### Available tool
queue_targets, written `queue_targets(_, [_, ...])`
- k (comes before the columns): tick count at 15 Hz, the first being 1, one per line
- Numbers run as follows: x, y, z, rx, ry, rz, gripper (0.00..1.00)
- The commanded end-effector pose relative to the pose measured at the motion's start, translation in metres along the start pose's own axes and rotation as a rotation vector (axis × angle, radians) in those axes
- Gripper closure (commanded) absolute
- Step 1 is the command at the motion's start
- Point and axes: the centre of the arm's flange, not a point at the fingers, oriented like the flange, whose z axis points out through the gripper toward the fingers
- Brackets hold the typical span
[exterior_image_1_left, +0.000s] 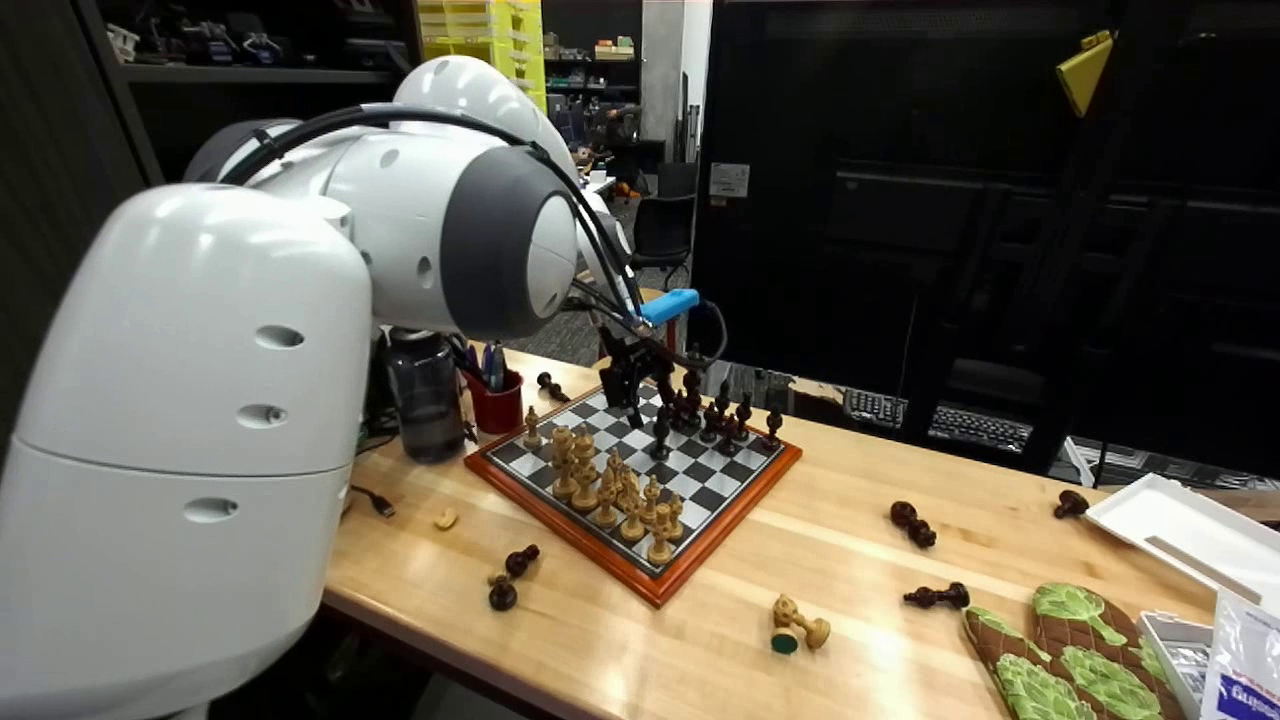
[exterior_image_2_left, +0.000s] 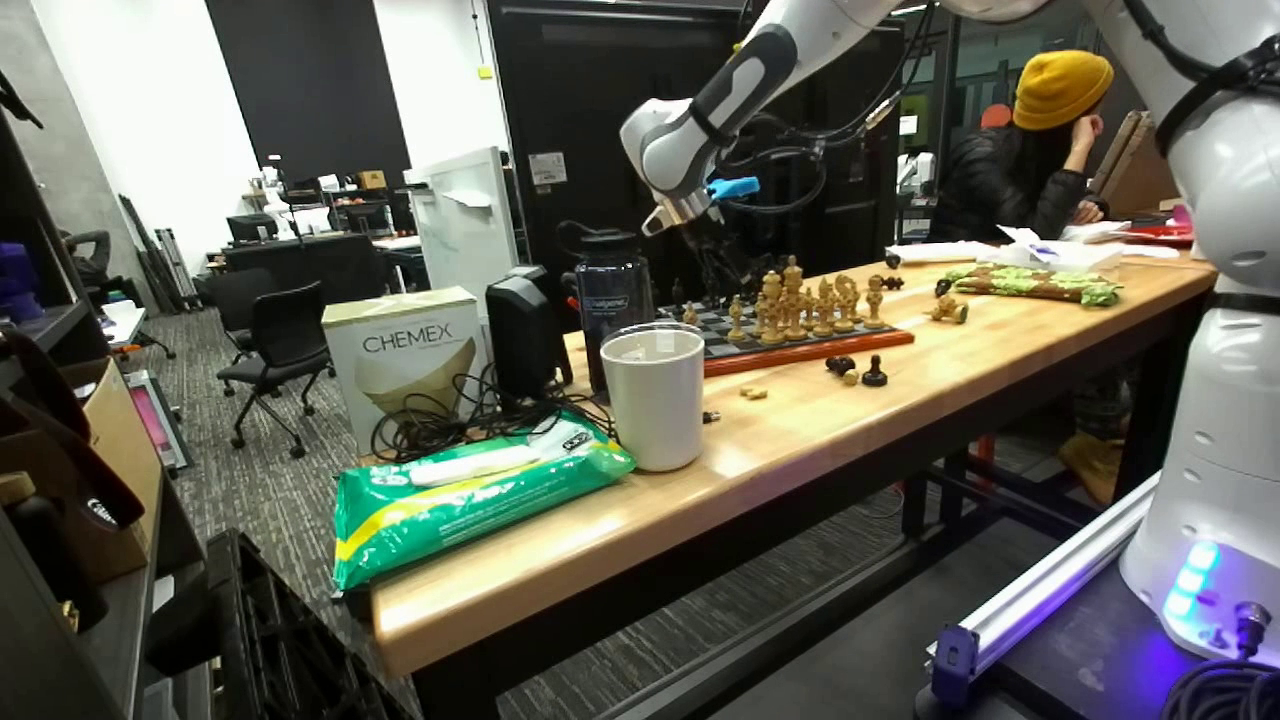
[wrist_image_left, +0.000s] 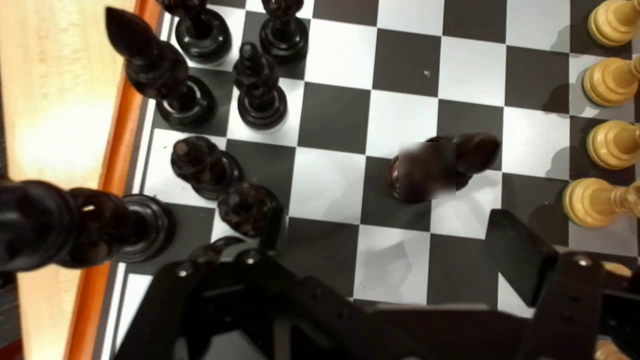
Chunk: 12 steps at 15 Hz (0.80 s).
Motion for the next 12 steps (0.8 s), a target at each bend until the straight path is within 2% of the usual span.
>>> queue_targets(1, [-0.029,-0.011,-0.017,-0.017,0.149,-0.028,0.00])
queue_targets(6, [-0.060,-0.013,-0.032,-0.030,0.349,-0.062,0.00])
queue_targets(12, [-0.090,-0.022,-0.035,-0.055,0.523,-0.098,0.00])
